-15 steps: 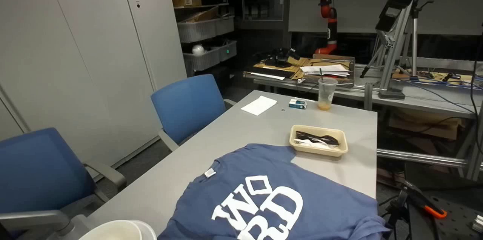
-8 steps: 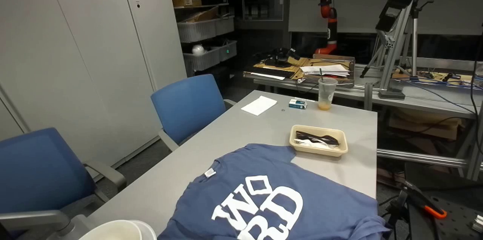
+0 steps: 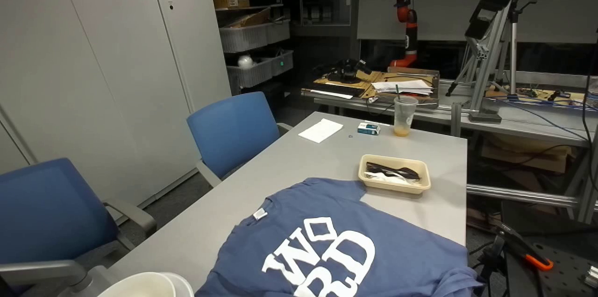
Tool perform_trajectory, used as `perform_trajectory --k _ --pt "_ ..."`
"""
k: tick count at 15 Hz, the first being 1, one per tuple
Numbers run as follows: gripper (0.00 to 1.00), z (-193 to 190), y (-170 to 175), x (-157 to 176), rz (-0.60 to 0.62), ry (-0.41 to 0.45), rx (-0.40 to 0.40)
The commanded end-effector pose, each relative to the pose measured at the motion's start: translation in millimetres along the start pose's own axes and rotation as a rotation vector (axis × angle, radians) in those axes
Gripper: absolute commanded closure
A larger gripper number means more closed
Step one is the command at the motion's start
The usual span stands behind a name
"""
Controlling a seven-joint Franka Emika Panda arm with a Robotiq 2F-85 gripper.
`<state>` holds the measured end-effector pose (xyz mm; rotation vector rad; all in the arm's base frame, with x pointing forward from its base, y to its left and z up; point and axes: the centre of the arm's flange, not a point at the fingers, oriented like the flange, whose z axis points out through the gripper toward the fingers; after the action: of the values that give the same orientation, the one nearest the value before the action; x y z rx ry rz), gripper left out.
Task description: Fold the t-shirt from bottom to top then left to right
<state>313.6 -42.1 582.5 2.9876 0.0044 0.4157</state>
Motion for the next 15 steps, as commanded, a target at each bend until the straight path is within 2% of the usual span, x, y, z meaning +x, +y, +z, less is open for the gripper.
perform_trajectory --k 1,5,9,10,13,14,15 --pt "0.00 0.0 0.0 0.0 0.000 0.000 0.000" --pt "0.00 -0.3 0.6 -0.1 -0.014 -0.006 -0.001" --pt "0.00 -0.1 0.7 -0.7 -0.057 -0.034 0.034" --pt "0.00 34.9 -44.8 51.4 -0.065 -0.038 0.038" --pt "0.00 62.7 -83.2 74.6 -0.079 -0.078 0.074" --pt "0.00 43.6 -60.2 35.2 -0.082 -0.039 0.058" --pt "0.00 56.6 -70.9 41.3 -0.090 -0.061 0.055"
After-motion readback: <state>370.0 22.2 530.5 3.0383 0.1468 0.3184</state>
